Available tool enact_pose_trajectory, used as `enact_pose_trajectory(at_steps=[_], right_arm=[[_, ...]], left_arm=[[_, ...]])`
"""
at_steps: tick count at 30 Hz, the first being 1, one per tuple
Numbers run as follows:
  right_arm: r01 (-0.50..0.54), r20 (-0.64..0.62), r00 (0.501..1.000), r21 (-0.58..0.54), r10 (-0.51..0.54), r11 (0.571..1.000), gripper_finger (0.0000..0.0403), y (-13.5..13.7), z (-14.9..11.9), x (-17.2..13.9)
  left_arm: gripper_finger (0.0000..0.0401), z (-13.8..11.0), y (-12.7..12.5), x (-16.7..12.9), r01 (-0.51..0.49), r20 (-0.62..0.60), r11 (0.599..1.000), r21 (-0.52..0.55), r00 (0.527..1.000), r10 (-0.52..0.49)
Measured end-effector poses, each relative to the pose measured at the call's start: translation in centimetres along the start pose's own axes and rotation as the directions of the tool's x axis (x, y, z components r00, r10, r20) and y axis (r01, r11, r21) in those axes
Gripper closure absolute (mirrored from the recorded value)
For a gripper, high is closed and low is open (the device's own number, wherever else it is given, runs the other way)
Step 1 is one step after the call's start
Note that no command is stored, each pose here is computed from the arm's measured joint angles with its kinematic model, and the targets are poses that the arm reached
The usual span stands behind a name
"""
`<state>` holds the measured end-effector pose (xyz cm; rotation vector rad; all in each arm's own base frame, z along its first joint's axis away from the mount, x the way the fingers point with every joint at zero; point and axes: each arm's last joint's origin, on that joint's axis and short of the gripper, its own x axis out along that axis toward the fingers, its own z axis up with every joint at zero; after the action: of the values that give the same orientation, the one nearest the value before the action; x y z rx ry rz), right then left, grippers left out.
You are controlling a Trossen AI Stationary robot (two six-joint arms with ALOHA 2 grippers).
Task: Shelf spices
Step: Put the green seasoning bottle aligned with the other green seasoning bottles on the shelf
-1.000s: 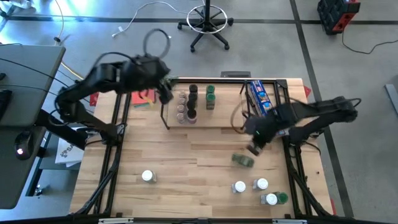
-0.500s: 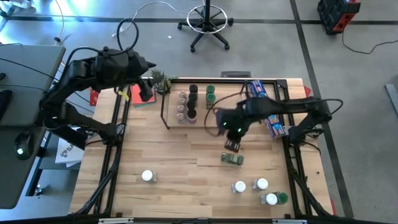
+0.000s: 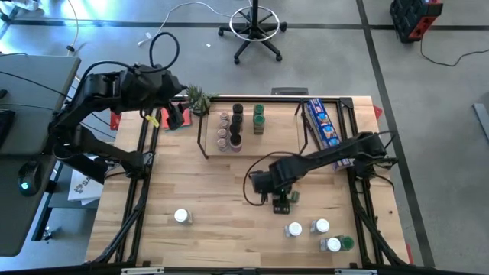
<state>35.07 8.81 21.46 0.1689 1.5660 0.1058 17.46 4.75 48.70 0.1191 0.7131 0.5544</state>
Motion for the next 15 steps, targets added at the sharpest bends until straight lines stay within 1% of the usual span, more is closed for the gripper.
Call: enact_pose_trajectory(at_steps=[3,4,6,11,13,15], right_arm=[[0.034,-0.046,0.999,0.112,-0.029,0.993,0.012,-0.7,-0.9,2.0],[0.053,-0.052,0.998,0.132,-0.047,0.99,0.012,-1.0,-1.2,2.5],[0.092,-0.046,0.995,0.145,-0.086,0.985,0.0119,-1.3,-1.4,3.2],[0.045,0.033,0.998,0.111,-0.049,0.993,0.0119,-1.5,-1.2,5.1],[0.046,0.018,0.999,0.143,-0.049,0.989,0.0119,-1.8,-1.4,6.2],[0.076,-0.018,0.997,0.205,-0.074,0.976,0.0125,-2.3,-1.7,7.3]], left_arm=[[0.0142,0.0,0.0,0.0,0.019,0.002,1.0,-0.001,1.0,-0.019],[0.0142,0.0,-0.1,0.0,0.023,0.002,1.0,0.0,1.0,-0.023],[0.0142,0.0,-0.1,0.0,0.024,0.003,1.0,-0.001,1.0,-0.024],[0.0142,0.2,-0.1,0.1,0.025,0.021,1.0,0.0,0.999,-0.025],[0.0142,0.3,-0.1,0.1,0.029,0.027,1.0,-0.004,0.999,-0.029],[0.0142,0.3,-0.1,0.1,0.034,0.027,0.999,-0.013,0.999,-0.034]])
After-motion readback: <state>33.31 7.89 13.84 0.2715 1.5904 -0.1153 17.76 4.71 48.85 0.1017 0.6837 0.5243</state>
